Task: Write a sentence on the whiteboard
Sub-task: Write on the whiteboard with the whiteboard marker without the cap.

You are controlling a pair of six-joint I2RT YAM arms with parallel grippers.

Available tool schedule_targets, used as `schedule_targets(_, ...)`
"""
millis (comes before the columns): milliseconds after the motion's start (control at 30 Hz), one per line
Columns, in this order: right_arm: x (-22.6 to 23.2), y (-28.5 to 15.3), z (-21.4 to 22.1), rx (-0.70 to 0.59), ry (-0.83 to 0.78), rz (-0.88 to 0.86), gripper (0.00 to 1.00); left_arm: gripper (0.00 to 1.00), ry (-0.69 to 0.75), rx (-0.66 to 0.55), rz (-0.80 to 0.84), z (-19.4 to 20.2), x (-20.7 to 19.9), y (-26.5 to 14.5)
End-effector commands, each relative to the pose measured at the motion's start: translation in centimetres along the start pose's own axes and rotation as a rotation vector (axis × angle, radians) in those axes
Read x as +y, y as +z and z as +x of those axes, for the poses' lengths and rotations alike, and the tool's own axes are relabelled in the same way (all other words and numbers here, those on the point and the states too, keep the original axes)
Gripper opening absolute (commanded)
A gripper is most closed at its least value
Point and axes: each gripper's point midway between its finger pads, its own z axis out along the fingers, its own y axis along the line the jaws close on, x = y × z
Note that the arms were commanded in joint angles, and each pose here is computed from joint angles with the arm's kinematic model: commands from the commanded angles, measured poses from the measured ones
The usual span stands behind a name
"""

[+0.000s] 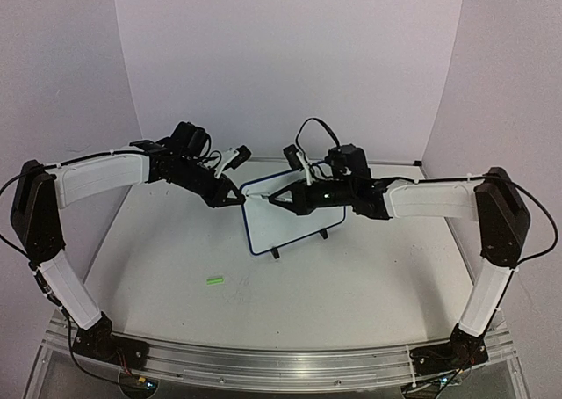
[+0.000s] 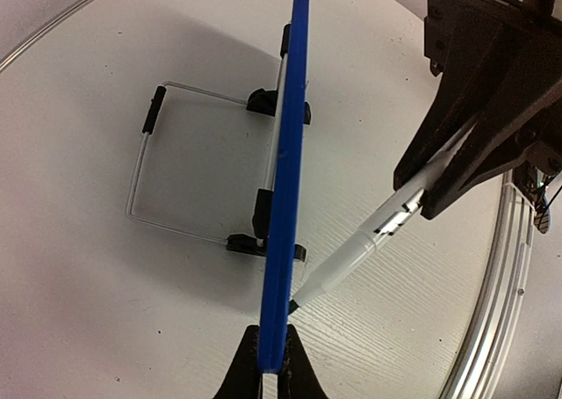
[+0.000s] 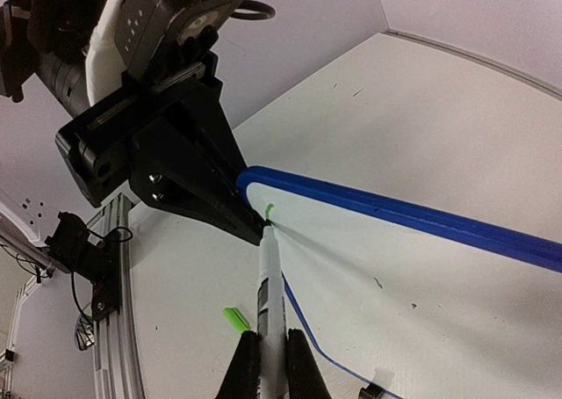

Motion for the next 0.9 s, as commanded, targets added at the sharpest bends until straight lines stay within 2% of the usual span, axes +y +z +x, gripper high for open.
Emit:
schedule_targets(0, -1.5, 0.4, 1.2, 0.006, -0.002, 0.054, 0.0, 0.0, 0.031, 0.003, -0.004, -0.2, -0.1, 0.1)
schedule_targets(367, -1.7, 0.6, 2.7, 0.038, 0.015, 0.046, 0.0, 0.0, 0.032, 0.003, -0.005, -0.2, 0.0, 0.1)
schedule_targets(700, 2.0, -1.4, 1.1, 0.015, -0.021, -0.065, 0.0, 0.0, 0.033, 0.002, -0.011, -0.3, 0.0, 0.0)
schedule_targets(867, 2.0, -2.1, -0.4, -0.027, -0.035, -0.017, 0.0, 0.0, 0.032, 0.004, -0.01, -0.2, 0.0, 0.0)
